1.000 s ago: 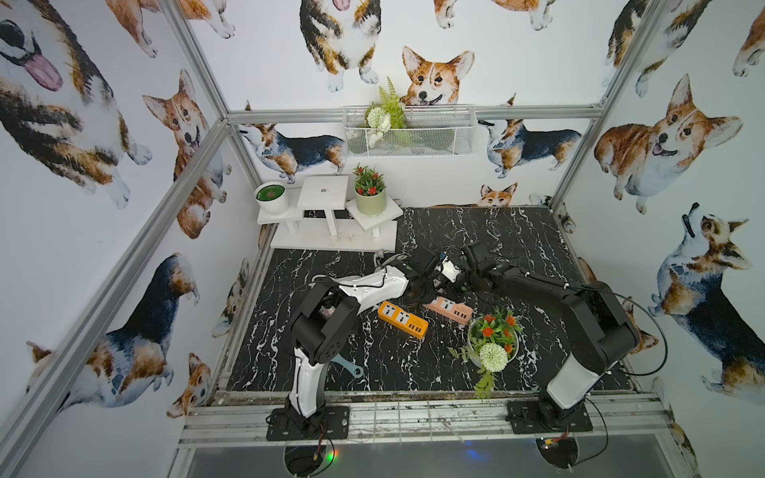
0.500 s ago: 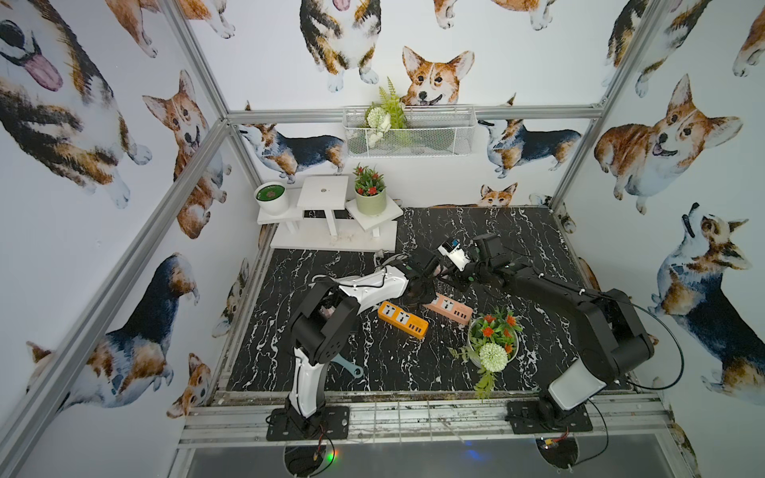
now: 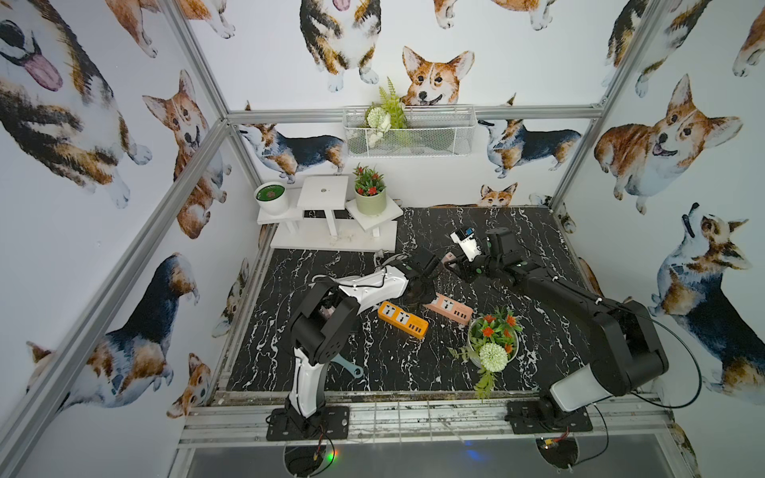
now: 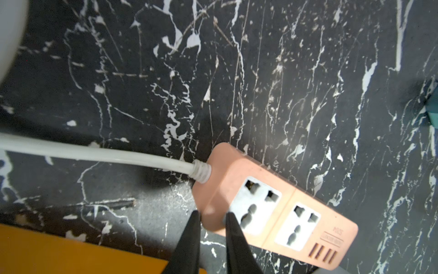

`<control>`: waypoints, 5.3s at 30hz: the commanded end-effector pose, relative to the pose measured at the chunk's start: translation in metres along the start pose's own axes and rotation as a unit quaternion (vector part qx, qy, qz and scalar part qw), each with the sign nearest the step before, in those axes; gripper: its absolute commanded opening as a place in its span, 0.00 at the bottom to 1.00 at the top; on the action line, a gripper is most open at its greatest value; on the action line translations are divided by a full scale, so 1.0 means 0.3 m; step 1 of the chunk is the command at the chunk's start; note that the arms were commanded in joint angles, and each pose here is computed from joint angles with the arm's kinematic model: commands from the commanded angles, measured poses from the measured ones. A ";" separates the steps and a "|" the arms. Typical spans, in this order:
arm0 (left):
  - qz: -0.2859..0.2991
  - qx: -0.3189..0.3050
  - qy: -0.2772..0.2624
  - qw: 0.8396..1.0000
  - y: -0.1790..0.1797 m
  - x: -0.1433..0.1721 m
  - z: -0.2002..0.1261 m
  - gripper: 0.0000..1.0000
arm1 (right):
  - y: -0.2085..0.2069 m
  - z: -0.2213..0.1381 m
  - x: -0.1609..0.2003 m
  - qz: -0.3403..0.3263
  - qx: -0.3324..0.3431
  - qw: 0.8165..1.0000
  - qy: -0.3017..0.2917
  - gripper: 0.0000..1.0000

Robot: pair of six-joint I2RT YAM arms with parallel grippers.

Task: Pull the plug off the socket
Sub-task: Place the plug at the center of the board, then reset both arms

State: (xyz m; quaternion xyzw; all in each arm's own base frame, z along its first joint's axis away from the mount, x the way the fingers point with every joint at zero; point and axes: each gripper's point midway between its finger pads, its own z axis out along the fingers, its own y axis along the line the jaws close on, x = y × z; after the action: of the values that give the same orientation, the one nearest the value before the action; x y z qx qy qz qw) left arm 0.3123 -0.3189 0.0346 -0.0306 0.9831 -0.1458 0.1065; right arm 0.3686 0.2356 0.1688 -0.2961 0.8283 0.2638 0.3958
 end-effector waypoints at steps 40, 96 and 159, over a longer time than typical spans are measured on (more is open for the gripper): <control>0.017 -0.097 0.053 0.994 0.170 0.099 0.018 0.21 | -0.442 -0.353 0.692 0.658 0.264 0.695 -0.118 0.00; 0.001 -0.049 -0.034 0.998 0.118 0.032 -0.226 0.23 | -0.437 -0.729 0.522 0.620 0.430 0.652 -0.076 0.85; 0.062 -0.165 -0.502 0.846 0.998 -0.389 -0.437 1.00 | -0.654 -0.432 0.451 0.158 0.431 0.874 -0.161 1.00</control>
State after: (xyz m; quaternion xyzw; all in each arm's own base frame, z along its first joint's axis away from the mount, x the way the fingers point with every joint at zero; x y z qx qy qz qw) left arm 0.3861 0.0165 0.0843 -0.0602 0.8150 0.0647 0.5726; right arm 0.3722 -0.0198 0.0911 0.0680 0.8197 -0.0129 0.5686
